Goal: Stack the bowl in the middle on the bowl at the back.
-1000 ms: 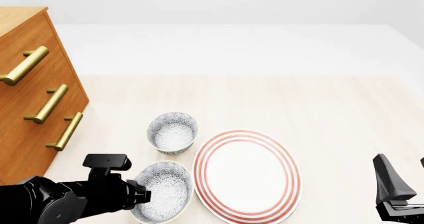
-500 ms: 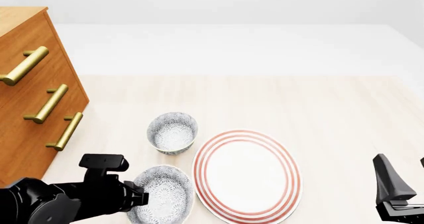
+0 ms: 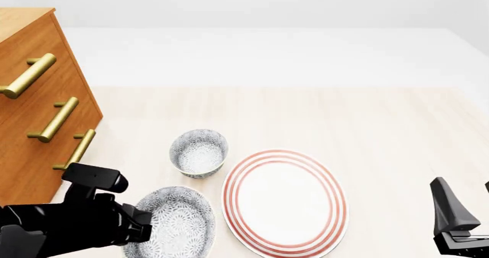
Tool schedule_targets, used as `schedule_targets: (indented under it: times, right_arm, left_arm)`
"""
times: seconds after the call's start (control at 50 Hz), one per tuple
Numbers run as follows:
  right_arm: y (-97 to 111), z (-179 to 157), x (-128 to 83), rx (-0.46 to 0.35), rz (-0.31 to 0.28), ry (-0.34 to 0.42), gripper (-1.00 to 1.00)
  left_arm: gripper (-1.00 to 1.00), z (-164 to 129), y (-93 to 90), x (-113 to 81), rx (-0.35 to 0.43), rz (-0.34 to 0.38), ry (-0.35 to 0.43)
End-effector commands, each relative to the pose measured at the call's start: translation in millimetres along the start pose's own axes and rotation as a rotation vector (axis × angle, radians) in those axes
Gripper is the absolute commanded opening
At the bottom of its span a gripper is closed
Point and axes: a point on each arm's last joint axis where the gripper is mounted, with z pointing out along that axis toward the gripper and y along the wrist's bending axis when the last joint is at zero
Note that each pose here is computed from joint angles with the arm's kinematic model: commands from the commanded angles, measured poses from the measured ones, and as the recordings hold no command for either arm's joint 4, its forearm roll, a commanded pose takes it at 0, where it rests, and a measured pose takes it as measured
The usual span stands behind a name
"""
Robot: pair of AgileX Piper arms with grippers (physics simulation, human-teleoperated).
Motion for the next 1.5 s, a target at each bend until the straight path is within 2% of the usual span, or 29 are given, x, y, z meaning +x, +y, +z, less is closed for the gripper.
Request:
schedule_targets:
  times: [0.02,0.28,0.52,0.74,0.96,1.28,1.5]
  right_arm:
    - [0.0,-0.2,-0.2,0.001,-0.004,-0.002,1.0]
    - [-0.1,-0.5,-0.4,0.002,-0.005,-0.003,1.0]
    - [-0.1,-0.7,-0.5,0.001,-0.008,-0.004,1.0]
    - [0.0,-0.8,-0.6,0.001,-0.01,-0.005,1.0]
    - [0.0,-0.8,-0.6,0.0,-0.013,-0.006,1.0]
    - [-0.1,-0.8,-0.5,0.001,-0.012,-0.006,1.0]
    - [-0.1,-0.7,-0.5,0.001,-0.011,-0.005,1.0]
  left_arm:
    - [-1.0,-43.4,-7.9,-8.4,0.031,0.019,-0.026]
    - [-1.0,-70.9,-11.6,5.1,0.069,0.057,0.012]
    - [-1.0,-84.6,-28.0,8.3,0.164,0.104,0.04]
    - [-1.0,-77.9,-38.7,18.4,0.218,0.143,0.091]
    - [-1.0,-66.0,-42.0,35.2,0.244,0.139,0.145]
    - [-1.0,-32.7,-48.6,56.4,0.246,0.16,0.208]
    - [-1.0,-20.9,-42.8,68.0,0.224,0.159,0.234]
